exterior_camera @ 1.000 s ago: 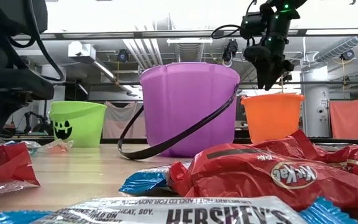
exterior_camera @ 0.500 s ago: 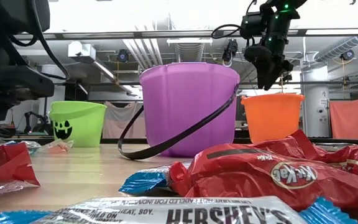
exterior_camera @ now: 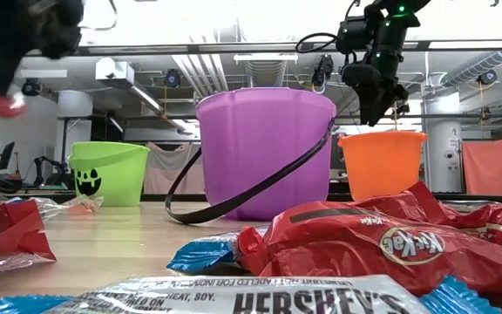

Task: Sort candy by brand, put in halloween buckets
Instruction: Put the red chocolate into the green bucket

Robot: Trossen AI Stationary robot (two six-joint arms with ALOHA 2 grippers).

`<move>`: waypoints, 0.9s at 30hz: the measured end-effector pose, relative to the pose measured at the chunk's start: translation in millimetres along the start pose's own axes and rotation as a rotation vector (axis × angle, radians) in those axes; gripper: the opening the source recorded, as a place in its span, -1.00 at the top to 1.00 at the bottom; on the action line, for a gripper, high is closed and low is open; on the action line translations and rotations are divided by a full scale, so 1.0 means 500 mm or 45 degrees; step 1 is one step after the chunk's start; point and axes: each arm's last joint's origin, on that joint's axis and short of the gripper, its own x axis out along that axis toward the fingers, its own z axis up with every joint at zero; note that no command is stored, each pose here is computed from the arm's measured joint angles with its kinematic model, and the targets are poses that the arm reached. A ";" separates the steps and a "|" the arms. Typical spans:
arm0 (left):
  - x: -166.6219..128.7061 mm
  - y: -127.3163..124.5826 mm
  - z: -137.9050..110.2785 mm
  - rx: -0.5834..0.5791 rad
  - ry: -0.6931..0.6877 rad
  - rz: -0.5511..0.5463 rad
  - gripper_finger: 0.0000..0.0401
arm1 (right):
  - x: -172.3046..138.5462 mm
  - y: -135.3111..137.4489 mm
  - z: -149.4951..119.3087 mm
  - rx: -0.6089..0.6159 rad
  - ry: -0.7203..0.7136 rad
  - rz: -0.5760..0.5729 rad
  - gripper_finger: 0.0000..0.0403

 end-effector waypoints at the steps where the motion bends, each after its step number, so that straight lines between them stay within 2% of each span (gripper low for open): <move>1: -0.005 -0.003 0.002 -0.054 -0.051 -0.022 1.00 | 0.000 0.000 0.002 0.006 -0.011 0.003 0.24; 2: -0.006 -0.006 0.003 -0.060 -0.082 -0.040 0.99 | 0.000 0.001 0.003 0.009 -0.020 0.012 0.24; 3: -0.004 -0.014 0.004 0.027 -0.097 -0.070 0.97 | 0.000 0.001 0.005 0.009 -0.029 0.024 0.25; 5: 0.000 -0.038 -0.002 0.375 -0.114 -0.143 0.89 | 0.000 0.003 0.008 0.010 -0.048 0.067 0.25; 7: 0.012 -0.045 -0.007 0.740 -0.108 -0.108 0.77 | 0.000 0.005 0.011 0.009 -0.065 0.097 0.25; 8: 0.018 -0.043 -0.006 0.872 -0.078 -0.064 0.71 | -0.001 0.005 0.011 0.009 -0.068 0.107 0.24; 11: 0.026 -0.034 0.000 1.104 -0.032 0.024 0.60 | 0.000 0.005 0.010 0.010 -0.060 0.109 0.24; 13: 0.020 -0.040 -0.003 1.255 -0.050 -0.049 0.64 | 0.000 0.005 0.010 0.036 -0.057 0.109 0.25; 14: 0.018 -0.040 -0.003 1.272 -0.044 -0.076 0.69 | 0.000 0.005 0.010 0.049 -0.057 0.110 0.26; 16: 0.021 -0.043 0.006 1.189 -0.045 -0.098 0.78 | 0.000 0.005 0.010 0.052 -0.056 0.110 0.26; 19: 0.018 -0.069 0.013 1.094 -0.114 -0.255 0.85 | 0.000 0.005 0.010 0.070 -0.055 0.111 0.25; 23: 0.016 -0.109 -0.003 1.273 -0.169 -0.492 0.75 | -0.001 0.006 0.013 0.069 -0.074 0.114 0.24; 25: 0.030 -0.120 -0.009 1.426 -0.139 -0.517 0.65 | -0.001 0.007 0.014 0.052 -0.081 0.120 0.24; 27: 0.054 -0.126 -0.013 1.550 -0.083 -0.479 0.52 | -0.001 0.007 0.014 0.042 -0.080 0.119 0.25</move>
